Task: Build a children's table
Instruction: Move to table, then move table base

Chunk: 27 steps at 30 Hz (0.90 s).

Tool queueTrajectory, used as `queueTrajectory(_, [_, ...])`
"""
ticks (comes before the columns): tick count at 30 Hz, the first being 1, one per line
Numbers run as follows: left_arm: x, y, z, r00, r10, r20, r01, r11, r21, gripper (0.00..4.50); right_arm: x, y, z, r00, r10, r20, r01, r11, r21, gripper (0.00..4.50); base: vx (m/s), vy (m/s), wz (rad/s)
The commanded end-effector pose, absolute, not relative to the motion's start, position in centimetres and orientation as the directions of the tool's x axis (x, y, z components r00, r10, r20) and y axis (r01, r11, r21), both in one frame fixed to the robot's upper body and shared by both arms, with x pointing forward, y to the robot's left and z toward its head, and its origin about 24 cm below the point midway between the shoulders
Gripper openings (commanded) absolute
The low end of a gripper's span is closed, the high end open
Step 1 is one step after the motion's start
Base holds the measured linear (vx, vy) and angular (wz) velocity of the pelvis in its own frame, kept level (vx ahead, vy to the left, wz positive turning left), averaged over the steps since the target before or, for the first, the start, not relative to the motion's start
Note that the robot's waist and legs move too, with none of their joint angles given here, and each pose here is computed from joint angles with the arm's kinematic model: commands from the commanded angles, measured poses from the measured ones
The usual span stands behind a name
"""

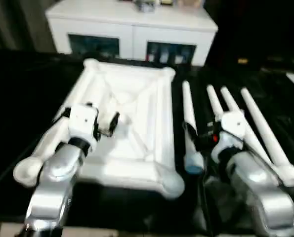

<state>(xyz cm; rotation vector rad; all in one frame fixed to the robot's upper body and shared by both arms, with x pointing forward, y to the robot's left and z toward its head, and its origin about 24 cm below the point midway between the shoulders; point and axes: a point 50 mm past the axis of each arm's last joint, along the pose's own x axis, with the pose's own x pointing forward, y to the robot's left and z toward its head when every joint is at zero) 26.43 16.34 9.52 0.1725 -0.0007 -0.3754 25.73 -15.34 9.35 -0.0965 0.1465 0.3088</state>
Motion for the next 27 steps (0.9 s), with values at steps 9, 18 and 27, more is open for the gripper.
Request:
queueTrajectory(9, [24.6, 16.4, 10.1, 0.660, -0.740, -0.130, 0.748, 0.664, 0.019, 4.48, 26.6, -15.0, 11.7, 0.802, 0.579, -0.146, -0.593, 0.801, -0.080, 4.50, -0.048, -0.066, 0.03])
queueTrajectory(18, [24.4, 15.6, 7.9, 0.275, -0.851, -0.448, 0.957, 0.285, 0.045, 4.12, 25.7, -16.6, 10.8, 0.550, 0.764, -0.338, -0.833, 0.533, -0.149, 4.50, 0.000, 0.000, 0.00])
queueTrajectory(27, [24.3, 16.4, 7.6, 0.173, -0.831, -0.528, 0.982, 0.190, 0.023, 3.59, 23.1, -16.8, 10.0, 0.332, 0.804, -0.493, -0.940, 0.324, -0.105, 4.50, 0.000, 0.000, 0.00])
